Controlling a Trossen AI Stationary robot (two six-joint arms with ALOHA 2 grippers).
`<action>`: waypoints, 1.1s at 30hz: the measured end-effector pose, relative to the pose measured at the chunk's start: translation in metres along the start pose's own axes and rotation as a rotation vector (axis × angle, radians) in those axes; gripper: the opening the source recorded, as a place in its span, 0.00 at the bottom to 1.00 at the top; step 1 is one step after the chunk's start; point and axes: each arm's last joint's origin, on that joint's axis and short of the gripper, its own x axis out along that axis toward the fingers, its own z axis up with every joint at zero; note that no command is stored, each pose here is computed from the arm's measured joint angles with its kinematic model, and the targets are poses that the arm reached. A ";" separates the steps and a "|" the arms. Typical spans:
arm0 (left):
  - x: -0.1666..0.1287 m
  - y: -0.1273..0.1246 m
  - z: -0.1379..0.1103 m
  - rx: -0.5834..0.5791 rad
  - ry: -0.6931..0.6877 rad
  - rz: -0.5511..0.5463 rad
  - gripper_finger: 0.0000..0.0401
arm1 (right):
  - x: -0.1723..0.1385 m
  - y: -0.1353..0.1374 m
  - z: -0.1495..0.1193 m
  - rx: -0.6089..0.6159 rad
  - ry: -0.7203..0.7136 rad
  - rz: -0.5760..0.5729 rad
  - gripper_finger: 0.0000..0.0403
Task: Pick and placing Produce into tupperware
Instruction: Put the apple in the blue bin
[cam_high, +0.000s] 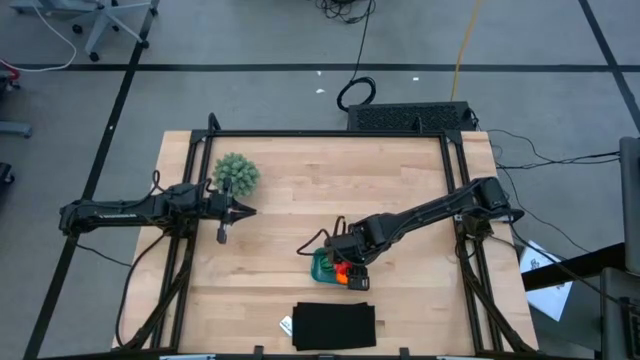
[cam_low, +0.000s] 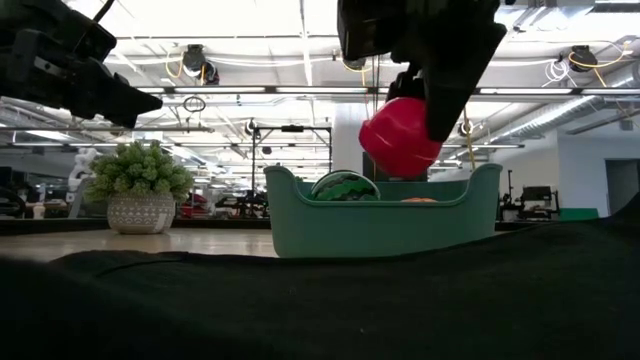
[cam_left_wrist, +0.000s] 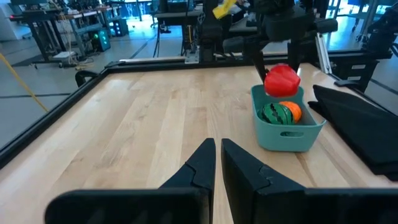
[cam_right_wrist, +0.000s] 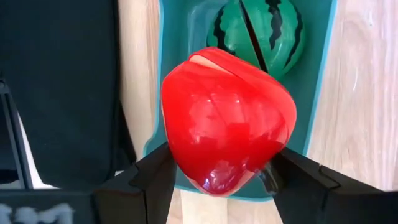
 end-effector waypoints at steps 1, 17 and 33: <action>0.000 0.000 0.000 0.000 0.003 0.000 0.08 | 0.000 0.000 0.000 0.000 -0.002 0.000 0.53; 0.000 0.000 -0.001 -0.001 0.007 0.000 0.08 | 0.010 -0.004 -0.007 0.007 0.022 -0.030 0.53; 0.000 0.000 -0.001 -0.001 0.015 -0.002 0.08 | 0.022 0.015 -0.011 -0.087 -0.042 -0.179 0.53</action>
